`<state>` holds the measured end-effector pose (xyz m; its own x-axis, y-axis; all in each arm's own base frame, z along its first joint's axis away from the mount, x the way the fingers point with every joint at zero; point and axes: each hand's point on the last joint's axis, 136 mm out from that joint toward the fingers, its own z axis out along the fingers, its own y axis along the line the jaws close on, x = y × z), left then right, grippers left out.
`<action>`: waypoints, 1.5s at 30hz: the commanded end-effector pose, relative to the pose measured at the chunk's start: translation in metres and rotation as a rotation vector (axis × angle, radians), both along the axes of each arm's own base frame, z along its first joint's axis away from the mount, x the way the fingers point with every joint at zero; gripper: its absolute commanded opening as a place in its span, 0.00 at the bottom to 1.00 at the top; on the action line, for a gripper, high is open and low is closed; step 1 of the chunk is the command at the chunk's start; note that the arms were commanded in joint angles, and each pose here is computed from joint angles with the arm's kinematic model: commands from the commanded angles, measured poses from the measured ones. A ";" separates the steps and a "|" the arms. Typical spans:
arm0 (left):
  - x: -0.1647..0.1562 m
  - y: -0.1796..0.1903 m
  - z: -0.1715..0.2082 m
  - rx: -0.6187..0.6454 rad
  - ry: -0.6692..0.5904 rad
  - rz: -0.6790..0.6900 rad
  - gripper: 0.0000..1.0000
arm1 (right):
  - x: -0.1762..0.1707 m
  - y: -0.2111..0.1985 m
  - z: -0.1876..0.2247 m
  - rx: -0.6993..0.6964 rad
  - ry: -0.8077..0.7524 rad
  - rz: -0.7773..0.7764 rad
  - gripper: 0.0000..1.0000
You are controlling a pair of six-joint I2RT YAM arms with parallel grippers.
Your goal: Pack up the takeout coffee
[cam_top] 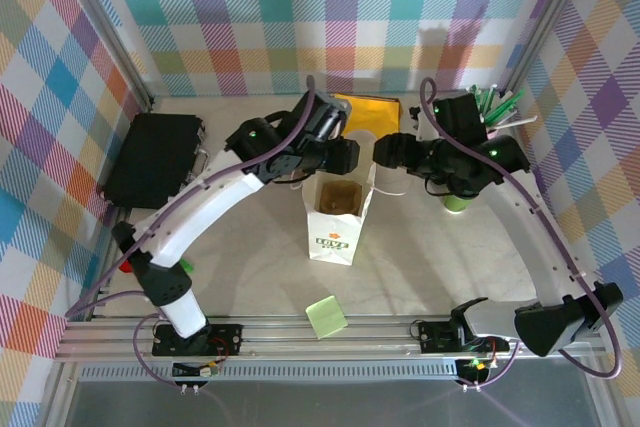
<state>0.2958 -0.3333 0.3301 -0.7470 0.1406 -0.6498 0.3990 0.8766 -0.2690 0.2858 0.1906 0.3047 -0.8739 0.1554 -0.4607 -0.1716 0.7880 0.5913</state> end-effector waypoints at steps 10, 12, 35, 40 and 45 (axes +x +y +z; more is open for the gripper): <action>0.005 -0.008 -0.048 0.117 0.128 0.070 0.32 | 0.002 0.005 -0.006 0.076 -0.004 -0.019 0.71; 0.008 -0.005 -0.055 0.144 0.137 0.094 0.30 | 0.002 0.005 -0.010 0.074 0.005 -0.018 0.71; -0.002 0.004 -0.160 0.251 0.369 0.157 0.18 | 0.008 0.010 -0.050 0.077 0.084 -0.030 0.68; -0.002 0.004 -0.177 0.251 0.408 0.158 0.16 | 0.009 0.011 -0.053 0.079 0.090 -0.029 0.67; -0.002 0.001 -0.188 0.260 0.431 0.146 0.15 | 0.008 0.011 -0.054 0.079 0.091 -0.028 0.67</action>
